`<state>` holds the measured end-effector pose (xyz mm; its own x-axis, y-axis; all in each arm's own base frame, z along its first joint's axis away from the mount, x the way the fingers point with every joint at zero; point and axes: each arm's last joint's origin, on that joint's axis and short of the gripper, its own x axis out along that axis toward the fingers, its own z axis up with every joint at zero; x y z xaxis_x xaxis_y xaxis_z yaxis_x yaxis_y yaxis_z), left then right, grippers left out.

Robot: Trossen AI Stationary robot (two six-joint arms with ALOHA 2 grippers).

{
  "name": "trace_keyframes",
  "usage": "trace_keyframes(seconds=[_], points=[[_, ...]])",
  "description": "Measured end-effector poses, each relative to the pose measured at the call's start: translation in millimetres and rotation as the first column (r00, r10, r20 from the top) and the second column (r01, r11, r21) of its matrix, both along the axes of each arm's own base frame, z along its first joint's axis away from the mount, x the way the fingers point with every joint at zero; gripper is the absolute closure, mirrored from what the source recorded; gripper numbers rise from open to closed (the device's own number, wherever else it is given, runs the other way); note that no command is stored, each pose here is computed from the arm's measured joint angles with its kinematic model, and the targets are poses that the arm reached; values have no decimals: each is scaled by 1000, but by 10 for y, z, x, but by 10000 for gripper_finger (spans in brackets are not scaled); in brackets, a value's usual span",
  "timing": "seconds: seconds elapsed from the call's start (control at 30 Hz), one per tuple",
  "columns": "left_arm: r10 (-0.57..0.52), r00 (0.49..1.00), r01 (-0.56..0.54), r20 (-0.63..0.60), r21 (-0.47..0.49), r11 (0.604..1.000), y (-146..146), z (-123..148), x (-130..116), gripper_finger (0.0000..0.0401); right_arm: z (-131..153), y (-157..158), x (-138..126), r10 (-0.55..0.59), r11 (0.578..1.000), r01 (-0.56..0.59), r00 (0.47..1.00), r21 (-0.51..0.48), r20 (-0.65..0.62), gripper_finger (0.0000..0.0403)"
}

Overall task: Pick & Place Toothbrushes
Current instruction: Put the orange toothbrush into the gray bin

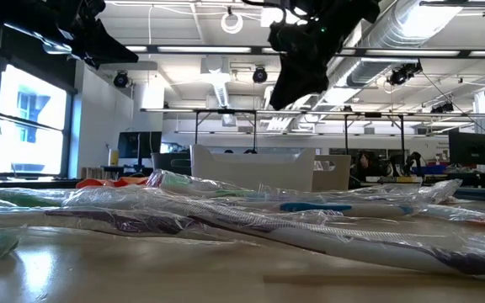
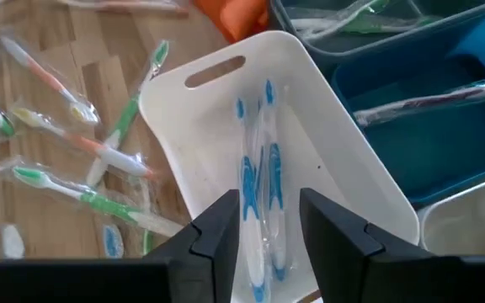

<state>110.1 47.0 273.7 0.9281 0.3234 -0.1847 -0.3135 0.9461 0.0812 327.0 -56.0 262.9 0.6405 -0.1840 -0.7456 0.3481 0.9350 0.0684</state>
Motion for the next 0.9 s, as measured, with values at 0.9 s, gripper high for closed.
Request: trace_keyframes(seconds=[0.9], points=[[5,999,-5,-32,-13,1000,-1,-32,-7,393,560,229,-630,-76,993,76,997,-88,10,284]])
